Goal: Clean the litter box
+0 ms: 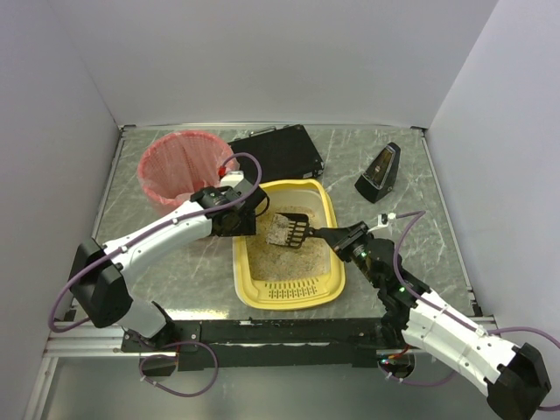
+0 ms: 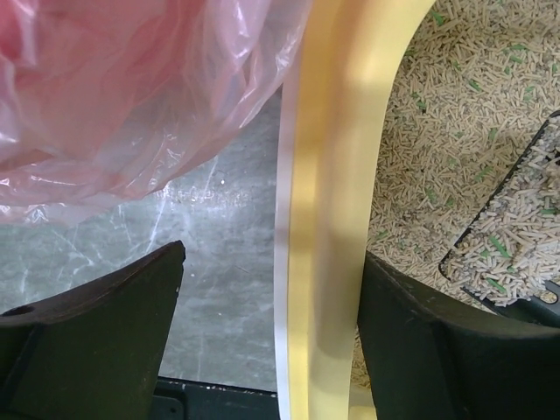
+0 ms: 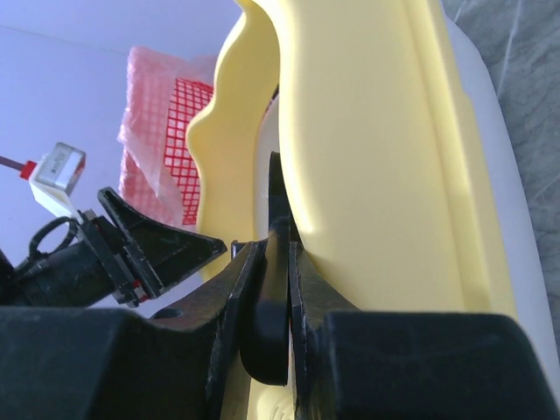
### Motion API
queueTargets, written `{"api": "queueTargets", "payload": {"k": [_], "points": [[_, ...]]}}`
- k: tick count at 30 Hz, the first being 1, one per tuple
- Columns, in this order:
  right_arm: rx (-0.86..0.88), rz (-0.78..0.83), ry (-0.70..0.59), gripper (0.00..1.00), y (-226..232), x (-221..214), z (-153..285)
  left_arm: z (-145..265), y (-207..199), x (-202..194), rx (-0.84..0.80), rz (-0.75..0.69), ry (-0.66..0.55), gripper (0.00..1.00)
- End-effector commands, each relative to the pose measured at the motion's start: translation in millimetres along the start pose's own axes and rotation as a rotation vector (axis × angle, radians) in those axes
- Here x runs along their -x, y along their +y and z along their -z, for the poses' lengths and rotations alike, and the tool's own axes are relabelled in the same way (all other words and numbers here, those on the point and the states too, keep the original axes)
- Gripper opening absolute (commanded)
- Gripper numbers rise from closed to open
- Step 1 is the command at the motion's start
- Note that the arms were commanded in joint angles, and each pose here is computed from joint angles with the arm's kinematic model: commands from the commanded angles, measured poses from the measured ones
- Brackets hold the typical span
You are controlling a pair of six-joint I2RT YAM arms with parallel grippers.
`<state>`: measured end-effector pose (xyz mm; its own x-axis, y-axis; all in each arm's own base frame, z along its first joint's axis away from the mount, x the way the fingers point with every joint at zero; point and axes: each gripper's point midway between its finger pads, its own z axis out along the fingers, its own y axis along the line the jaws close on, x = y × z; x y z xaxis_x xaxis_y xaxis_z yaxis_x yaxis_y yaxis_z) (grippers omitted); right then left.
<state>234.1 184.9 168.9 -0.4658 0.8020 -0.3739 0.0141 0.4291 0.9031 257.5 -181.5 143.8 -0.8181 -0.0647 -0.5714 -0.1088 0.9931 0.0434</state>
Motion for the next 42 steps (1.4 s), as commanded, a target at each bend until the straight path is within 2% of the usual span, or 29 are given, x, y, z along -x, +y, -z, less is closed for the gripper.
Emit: {"api": "queueTargets", "payload": {"k": [1, 4, 5, 7, 10, 12, 17, 21, 25, 29, 37, 42], "points": [[0.095, -0.031, -0.044, 0.00, 31, 15, 5, 16, 12, 14, 0.021, -0.036, -0.038, 0.81], [0.091, -0.020, -0.064, 0.00, 32, 20, 8, 13, 8, 16, 0.023, -0.056, -0.033, 0.78], [0.089, -0.023, -0.065, 0.00, 31, 20, 9, 14, 0, 19, -0.009, -0.069, -0.027, 0.70], [0.079, -0.027, -0.066, 0.00, 27, 20, 10, 10, -9, 16, -0.029, -0.118, 0.004, 0.66], [0.069, -0.033, -0.067, 0.00, 22, 19, 10, 6, -5, 16, 0.027, -0.157, 0.025, 0.62], [0.068, -0.036, -0.068, 0.00, 20, 19, 10, 4, -1, 15, 0.061, -0.175, 0.035, 0.62], [0.066, -0.029, -0.068, 0.00, 20, 19, 10, 6, -9, 9, 0.003, -0.151, 0.045, 0.66], [0.070, -0.024, -0.070, 0.00, 23, 20, 10, 0, -12, 5, -0.005, -0.141, 0.049, 0.62], [0.061, -0.026, -0.073, 0.00, 20, 20, 10, -5, -16, 5, 0.003, -0.153, 0.057, 0.47], [0.070, -0.024, -0.073, 0.00, 23, 21, 11, -5, -21, 9, -0.011, -0.154, 0.049, 0.37], [0.076, -0.032, -0.078, 0.00, 21, 21, 12, -5, -32, 19, -0.042, -0.152, 0.017, 0.28], [0.067, -0.026, -0.082, 0.00, 19, 22, 12, -3, -42, 22, -0.070, -0.186, 0.005, 0.28]]}}
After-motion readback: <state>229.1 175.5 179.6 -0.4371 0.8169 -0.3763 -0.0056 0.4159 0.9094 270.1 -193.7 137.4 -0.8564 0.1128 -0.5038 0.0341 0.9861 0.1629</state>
